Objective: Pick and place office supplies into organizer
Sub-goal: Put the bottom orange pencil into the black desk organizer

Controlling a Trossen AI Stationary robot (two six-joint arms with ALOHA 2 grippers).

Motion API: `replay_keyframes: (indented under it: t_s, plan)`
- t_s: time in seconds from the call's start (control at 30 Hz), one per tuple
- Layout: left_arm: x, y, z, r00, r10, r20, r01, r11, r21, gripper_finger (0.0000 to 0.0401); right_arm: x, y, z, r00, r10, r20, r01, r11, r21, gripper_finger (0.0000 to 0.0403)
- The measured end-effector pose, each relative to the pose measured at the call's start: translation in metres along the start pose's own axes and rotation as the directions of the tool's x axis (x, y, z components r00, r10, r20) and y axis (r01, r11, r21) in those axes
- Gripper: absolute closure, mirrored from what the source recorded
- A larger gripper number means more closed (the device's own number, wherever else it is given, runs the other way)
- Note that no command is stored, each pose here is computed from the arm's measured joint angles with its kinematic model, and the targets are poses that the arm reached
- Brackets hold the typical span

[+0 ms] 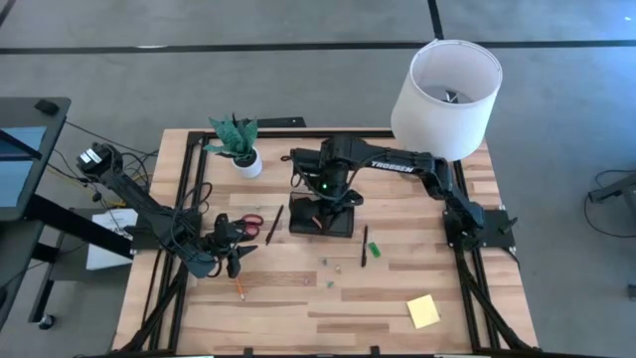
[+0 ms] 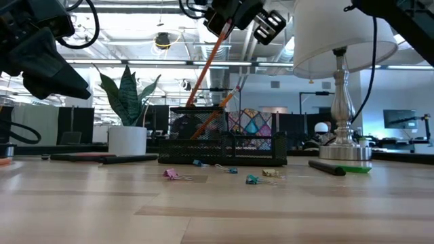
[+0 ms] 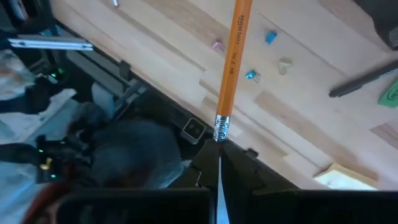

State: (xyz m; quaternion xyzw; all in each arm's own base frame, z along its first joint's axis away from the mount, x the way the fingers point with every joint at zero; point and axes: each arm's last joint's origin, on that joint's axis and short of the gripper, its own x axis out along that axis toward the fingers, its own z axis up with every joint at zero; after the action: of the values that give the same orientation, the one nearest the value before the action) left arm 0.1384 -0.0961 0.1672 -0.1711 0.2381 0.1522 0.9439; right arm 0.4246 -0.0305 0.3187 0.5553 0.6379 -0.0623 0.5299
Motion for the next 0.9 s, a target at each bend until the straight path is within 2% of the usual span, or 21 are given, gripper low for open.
replay_keyframes:
  t_s: [0.33, 0.57, 0.67, 0.9]
  plan:
    - [0.0, 0.0, 0.0, 1.0, 0.0, 0.0, 0.0, 1.0, -0.001, 0.0264, -0.015, -0.011, 0.014, 0.999, 0.053, -0.006, -0.052, 0.998, 0.043, 0.0403]
    - [0.0, 0.0, 0.0, 1.0, 0.0, -0.001, 0.0, 1.0, -0.001, 0.0264, 0.005, -0.024, 0.023, 0.998, -0.008, -0.059, 0.013, 0.997, 0.078, 0.0403]
    - [0.0, 0.0, 0.0, 1.0, 0.0, -0.001, 0.0, 1.0, -0.001, 0.0264, 0.011, -0.026, 0.027, 0.997, 0.007, -0.082, -0.003, 0.998, 0.055, 0.0402]
    - [0.0, 0.0, 0.0, 1.0, 0.004, 0.005, -0.004, 1.0, -0.001, 0.0264, 0.005, -0.024, 0.016, 0.993, 0.03, -0.11, -0.027, 0.999, 0.027, 0.0402]
